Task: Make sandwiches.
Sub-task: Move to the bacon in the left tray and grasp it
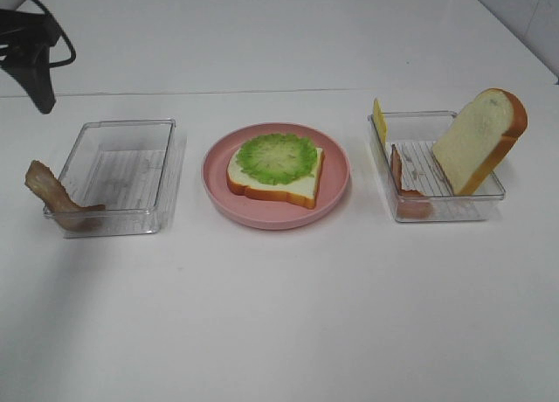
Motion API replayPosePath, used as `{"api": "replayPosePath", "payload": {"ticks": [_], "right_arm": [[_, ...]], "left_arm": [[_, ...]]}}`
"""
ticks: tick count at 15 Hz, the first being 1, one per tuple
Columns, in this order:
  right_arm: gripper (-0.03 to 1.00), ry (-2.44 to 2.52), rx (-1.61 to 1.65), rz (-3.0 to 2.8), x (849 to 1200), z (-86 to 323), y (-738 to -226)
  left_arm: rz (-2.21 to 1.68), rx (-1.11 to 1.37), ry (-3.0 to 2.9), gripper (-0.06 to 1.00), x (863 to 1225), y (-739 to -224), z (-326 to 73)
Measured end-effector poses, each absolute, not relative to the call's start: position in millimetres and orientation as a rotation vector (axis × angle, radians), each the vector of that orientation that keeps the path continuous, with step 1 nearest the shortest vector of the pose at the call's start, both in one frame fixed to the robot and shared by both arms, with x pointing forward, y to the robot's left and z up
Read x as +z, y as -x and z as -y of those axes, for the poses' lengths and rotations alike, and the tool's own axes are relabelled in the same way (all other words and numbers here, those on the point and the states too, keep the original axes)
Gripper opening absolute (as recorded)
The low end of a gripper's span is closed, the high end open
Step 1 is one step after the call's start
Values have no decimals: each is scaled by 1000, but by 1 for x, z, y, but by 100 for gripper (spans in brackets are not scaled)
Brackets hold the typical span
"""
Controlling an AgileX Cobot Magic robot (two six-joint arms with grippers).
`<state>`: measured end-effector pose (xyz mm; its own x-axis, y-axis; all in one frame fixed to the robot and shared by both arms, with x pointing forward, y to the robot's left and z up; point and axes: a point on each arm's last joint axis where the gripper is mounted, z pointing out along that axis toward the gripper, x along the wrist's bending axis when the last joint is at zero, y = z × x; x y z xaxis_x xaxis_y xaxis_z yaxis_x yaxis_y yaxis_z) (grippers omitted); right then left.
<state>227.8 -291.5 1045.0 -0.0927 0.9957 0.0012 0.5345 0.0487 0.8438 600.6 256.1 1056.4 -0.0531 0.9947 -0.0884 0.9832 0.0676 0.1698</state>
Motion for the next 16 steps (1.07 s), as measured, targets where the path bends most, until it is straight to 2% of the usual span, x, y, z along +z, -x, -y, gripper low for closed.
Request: {"api": "replayPosePath", "payload": {"ticks": [4, 8, 13, 16], "right_arm": [[77, -1549, 934, -1699, 1045, 292, -228], [77, -1549, 934, -1699, 1045, 292, -228], [77, -1549, 934, -1699, 1045, 292, -228], [77, -1549, 934, -1699, 1045, 292, -228]], "left_arm": [[-2258, 63, -2038, 78, 1034, -593, -263], [-2271, 74, -2021, 77, 1007, -609, -262], [-2298, 42, -2038, 67, 953, -630, -260], [-2297, 44, -2036, 66, 941, -634, -260]]}}
